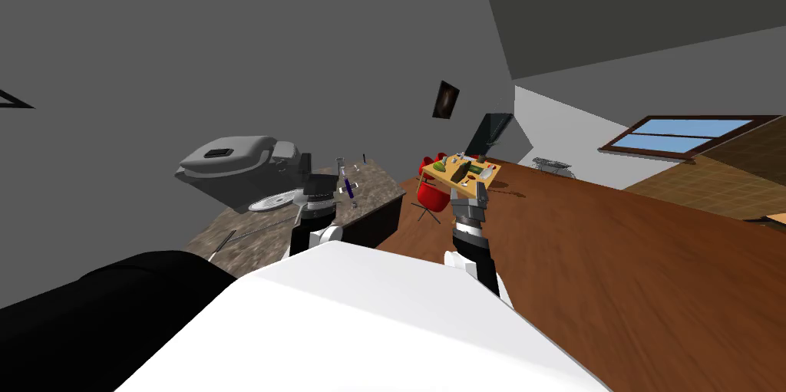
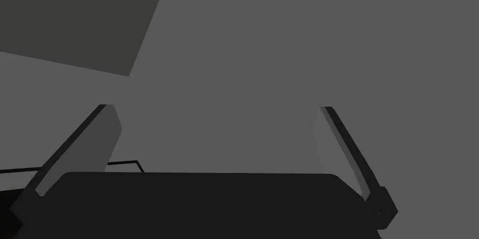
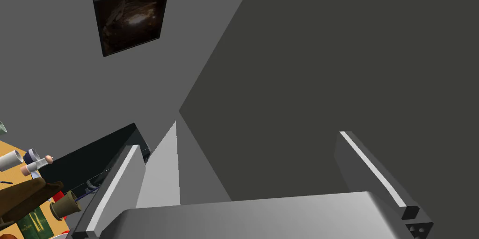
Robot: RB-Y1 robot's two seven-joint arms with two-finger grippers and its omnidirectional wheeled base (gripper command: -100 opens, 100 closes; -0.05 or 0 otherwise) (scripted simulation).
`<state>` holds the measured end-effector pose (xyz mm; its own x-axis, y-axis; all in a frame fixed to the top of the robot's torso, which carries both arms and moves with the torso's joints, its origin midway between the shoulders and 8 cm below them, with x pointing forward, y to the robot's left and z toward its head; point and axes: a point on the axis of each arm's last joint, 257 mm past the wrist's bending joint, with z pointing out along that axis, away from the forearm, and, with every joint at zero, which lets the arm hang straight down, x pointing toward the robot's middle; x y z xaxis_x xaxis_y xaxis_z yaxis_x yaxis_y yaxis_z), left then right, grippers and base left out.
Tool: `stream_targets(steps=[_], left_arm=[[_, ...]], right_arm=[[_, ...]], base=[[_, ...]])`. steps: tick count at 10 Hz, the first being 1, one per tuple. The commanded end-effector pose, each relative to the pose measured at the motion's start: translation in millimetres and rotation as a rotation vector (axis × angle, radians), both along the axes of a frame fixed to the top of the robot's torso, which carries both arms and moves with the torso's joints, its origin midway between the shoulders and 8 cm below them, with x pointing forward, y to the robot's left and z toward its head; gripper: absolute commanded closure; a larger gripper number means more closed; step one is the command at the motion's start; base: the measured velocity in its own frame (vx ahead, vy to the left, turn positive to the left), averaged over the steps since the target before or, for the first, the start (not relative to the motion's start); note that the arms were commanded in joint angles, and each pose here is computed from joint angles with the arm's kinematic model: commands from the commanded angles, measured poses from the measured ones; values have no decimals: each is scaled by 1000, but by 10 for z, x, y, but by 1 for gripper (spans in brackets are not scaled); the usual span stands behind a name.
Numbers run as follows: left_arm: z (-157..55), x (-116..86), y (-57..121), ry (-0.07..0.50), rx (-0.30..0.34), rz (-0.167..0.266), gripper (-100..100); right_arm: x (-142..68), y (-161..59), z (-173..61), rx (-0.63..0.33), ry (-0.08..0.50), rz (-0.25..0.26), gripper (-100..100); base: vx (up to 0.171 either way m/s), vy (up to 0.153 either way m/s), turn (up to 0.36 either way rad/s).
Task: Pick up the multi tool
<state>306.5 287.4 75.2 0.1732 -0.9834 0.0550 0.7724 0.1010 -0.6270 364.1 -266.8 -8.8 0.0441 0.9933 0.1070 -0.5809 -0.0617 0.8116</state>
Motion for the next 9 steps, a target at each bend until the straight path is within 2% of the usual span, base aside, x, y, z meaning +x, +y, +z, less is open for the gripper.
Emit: stream_targets(steps=[1, 5, 9], left_arm=[[-46, 42, -34, 20, 31, -23, -100], [-251, 181, -38, 89, 77, -63, -100], [-639, 380, 36, 208, 113, -95, -100]], right_arm=[[0, 0, 0, 0, 0, 0, 0], [0, 0, 0, 0, 0, 0, 0], [0, 0, 0, 0, 0, 0, 0]], base=[[-41, -14, -53], [-71, 11, -65], [-73, 25, -116]])
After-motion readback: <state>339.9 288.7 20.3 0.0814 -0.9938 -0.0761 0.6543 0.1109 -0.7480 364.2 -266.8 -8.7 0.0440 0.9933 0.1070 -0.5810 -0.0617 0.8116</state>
